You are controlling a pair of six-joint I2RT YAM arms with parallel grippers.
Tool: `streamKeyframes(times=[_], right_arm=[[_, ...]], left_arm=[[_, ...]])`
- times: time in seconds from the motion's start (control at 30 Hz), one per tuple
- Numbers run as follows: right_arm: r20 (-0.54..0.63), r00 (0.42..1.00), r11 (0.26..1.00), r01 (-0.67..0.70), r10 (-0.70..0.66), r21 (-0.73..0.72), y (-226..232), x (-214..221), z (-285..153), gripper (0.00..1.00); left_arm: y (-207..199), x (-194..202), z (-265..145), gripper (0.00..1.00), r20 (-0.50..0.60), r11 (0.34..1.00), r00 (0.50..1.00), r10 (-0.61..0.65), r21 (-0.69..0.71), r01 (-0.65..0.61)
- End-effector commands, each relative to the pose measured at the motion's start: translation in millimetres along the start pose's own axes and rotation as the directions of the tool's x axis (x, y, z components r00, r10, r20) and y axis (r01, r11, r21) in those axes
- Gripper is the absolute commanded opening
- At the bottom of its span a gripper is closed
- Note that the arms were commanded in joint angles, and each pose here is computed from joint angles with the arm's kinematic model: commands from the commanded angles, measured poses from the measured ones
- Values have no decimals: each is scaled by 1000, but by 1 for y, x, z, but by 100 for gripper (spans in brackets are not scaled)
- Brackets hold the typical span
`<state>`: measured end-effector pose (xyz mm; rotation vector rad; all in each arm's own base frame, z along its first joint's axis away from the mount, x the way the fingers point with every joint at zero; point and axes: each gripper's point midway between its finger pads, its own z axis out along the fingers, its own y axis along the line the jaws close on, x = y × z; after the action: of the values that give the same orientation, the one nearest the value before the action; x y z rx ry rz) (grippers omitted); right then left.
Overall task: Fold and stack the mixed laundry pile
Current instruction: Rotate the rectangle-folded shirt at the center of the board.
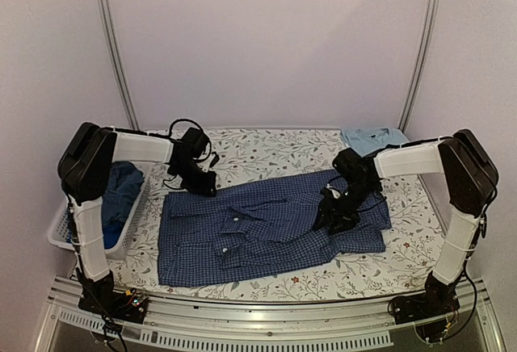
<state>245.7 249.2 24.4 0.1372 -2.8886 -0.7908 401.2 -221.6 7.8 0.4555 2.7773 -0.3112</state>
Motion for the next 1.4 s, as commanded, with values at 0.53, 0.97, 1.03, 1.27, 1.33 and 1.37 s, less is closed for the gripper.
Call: streamKeyframes(times=[0.53,0.97,1.03,1.27,1.33,1.37], right_arm=[[300,867,902,311,-398,299,58,-198,-71,59],[244,934,965,255,-260,56,65,-167,-5,50],[204,948,969,232,-244,82,50,-170,12,47],[160,968,967,161,-194,198,-8,-180,30,39],[169,968,964,144,-185,225,-24,-188,27,38],[179,967,963,136,-180,233,-29,-194,23,38]], left_arm=[[-13,114,-72,37,-129,963,955,-267,-1,269],[15,64,-59,52,-52,965,966,-254,-75,250],[17,67,-56,57,-60,967,968,-244,-86,238],[69,135,-37,62,-190,909,928,-321,-338,245],[76,143,-38,58,-186,895,918,-350,-358,268],[78,142,-39,56,-177,889,916,-360,-362,279]])
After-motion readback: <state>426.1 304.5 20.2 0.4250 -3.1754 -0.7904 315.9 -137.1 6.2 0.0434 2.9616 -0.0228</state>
